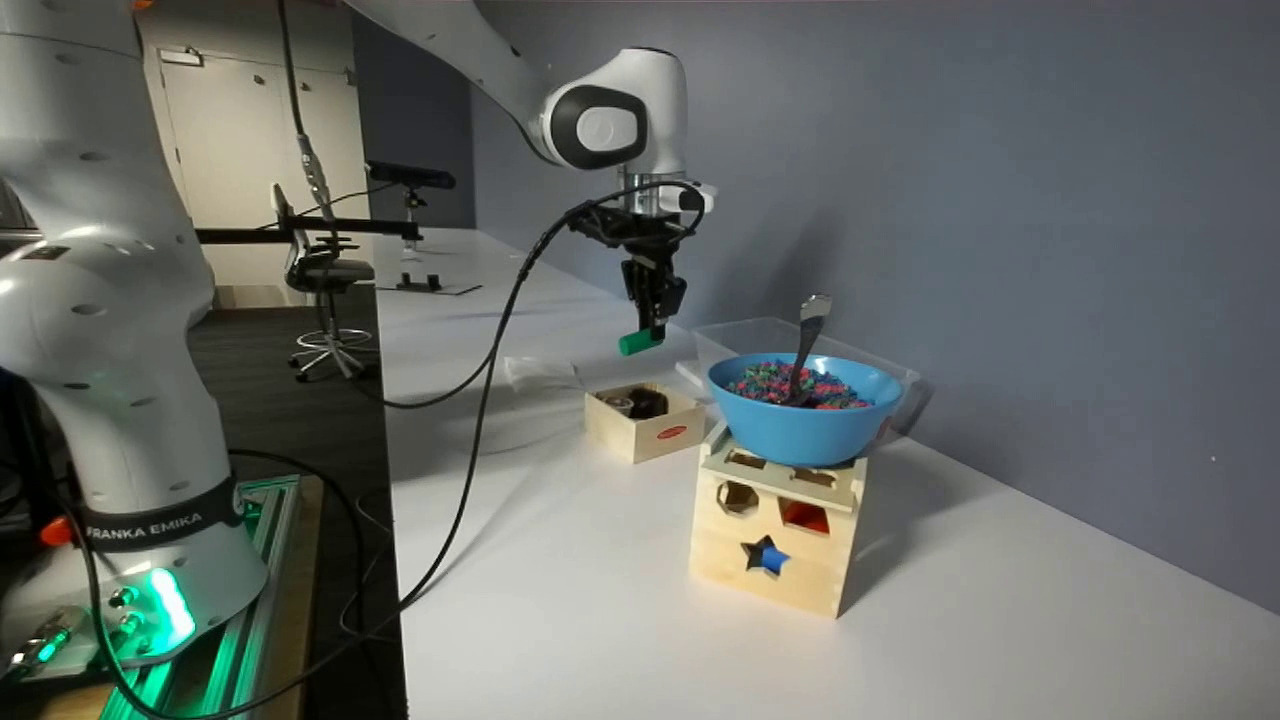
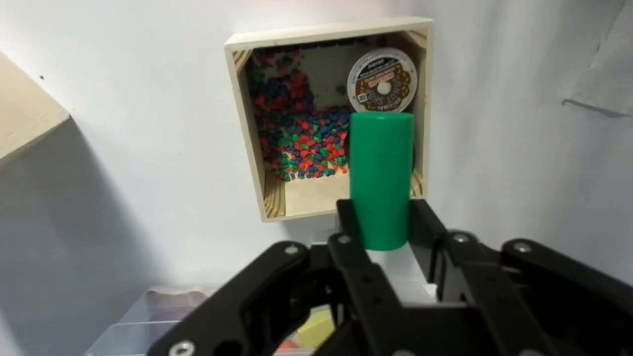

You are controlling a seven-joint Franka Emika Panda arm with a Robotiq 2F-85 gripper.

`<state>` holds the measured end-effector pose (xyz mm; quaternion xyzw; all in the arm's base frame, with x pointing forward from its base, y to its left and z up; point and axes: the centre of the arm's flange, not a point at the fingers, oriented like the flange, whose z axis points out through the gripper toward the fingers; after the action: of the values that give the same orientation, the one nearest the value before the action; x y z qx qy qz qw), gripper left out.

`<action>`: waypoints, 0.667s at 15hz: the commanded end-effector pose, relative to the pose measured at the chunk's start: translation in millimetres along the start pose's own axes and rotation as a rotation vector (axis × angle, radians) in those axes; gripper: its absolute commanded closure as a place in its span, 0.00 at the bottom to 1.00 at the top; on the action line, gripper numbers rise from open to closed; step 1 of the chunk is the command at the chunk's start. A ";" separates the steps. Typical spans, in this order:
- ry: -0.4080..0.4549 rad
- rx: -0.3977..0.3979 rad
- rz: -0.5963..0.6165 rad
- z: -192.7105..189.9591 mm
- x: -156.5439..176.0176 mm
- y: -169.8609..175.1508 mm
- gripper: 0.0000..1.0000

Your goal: Remove the white container from the lunchbox and put it in the wooden box

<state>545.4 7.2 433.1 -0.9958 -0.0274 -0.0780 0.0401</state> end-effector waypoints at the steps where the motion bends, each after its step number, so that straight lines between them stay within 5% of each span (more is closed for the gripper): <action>1: 0.001 0.000 0.000 -0.3 0.4 0.1 0.92; 10: -0.117 -0.090 -0.082 39.0 24.1 -2.2 0.92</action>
<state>558.1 9.6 405.2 -0.9975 -0.0585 -0.0389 0.0061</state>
